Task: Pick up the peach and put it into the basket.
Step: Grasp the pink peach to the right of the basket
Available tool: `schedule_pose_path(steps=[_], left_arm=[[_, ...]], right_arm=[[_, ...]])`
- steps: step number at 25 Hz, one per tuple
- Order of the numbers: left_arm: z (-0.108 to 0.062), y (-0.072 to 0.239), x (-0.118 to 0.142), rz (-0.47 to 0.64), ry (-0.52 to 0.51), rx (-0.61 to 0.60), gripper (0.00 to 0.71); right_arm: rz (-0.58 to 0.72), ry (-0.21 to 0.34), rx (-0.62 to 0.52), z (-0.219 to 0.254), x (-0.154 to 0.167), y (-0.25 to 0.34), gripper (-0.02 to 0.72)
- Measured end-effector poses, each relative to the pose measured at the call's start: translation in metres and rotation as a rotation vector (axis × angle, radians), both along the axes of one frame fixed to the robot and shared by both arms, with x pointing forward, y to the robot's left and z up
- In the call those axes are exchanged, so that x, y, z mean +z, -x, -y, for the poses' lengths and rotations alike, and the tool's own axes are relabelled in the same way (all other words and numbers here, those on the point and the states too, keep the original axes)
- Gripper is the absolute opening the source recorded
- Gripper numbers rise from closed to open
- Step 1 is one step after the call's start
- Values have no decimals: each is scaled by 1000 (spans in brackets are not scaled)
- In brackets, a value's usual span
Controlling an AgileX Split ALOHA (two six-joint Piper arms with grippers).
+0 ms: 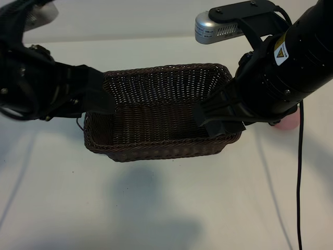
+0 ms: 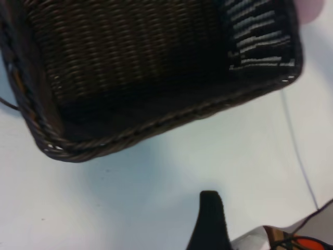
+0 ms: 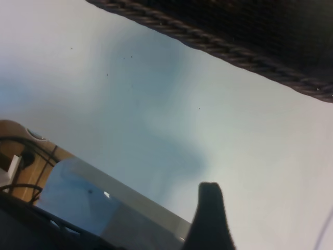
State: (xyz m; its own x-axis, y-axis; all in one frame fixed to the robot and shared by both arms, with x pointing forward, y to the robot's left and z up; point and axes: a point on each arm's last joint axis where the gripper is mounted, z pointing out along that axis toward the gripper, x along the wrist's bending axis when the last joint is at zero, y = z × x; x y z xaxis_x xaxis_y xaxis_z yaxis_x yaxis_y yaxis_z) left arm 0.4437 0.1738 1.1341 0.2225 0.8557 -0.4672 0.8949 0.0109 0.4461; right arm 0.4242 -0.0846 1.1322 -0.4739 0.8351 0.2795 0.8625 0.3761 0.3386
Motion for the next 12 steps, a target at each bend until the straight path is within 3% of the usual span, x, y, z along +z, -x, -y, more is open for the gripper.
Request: schedule_pose_path(steps=[6, 12], left_arm=[[9, 17, 4, 20, -53, -5, 541], [6, 21, 3, 19, -118, 32, 541]], right_arm=[[-1, -1, 0, 0, 0, 0, 552], [-12, 11, 3, 1, -1, 1, 552]])
